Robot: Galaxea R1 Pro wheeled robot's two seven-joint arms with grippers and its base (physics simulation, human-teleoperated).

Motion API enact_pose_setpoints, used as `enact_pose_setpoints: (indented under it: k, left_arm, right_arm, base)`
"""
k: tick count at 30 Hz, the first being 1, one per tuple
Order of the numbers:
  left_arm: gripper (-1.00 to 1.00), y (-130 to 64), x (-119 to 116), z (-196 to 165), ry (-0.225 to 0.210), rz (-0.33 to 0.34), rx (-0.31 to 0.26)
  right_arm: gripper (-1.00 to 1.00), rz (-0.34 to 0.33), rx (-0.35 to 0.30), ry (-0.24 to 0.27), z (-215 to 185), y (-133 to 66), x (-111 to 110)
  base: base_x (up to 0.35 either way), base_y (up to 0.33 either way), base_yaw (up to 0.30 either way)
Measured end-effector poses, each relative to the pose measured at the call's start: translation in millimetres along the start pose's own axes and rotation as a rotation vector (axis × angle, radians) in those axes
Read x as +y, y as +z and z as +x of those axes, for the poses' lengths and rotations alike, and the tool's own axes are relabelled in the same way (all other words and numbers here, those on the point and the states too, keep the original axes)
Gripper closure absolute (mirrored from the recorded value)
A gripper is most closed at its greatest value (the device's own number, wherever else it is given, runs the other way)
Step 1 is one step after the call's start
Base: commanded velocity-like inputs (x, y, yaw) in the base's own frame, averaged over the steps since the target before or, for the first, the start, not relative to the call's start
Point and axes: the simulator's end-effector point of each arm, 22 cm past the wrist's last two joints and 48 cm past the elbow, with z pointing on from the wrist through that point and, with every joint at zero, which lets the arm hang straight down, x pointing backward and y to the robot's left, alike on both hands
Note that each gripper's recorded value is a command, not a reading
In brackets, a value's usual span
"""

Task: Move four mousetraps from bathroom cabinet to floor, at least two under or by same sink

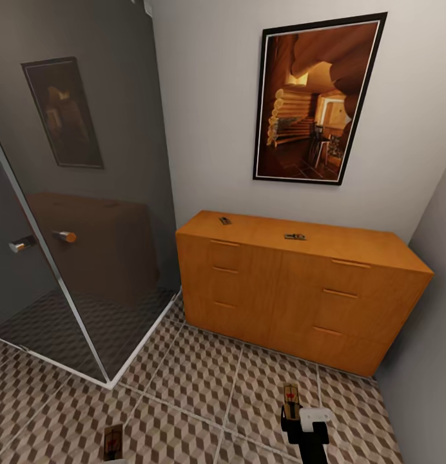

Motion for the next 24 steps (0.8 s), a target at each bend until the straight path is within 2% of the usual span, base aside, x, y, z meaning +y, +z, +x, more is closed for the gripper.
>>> enact_pose_setpoints:
  k: [24]
  left_arm:
    - [1.0, -0.8, 0, -17, -0.01, 0.0, -0.037]
  right_arm:
    - [1.0, 0.005, -0.036, 0.005, -18, -0.8, -3]
  base:
    - [0.0, 0.0, 0.0]
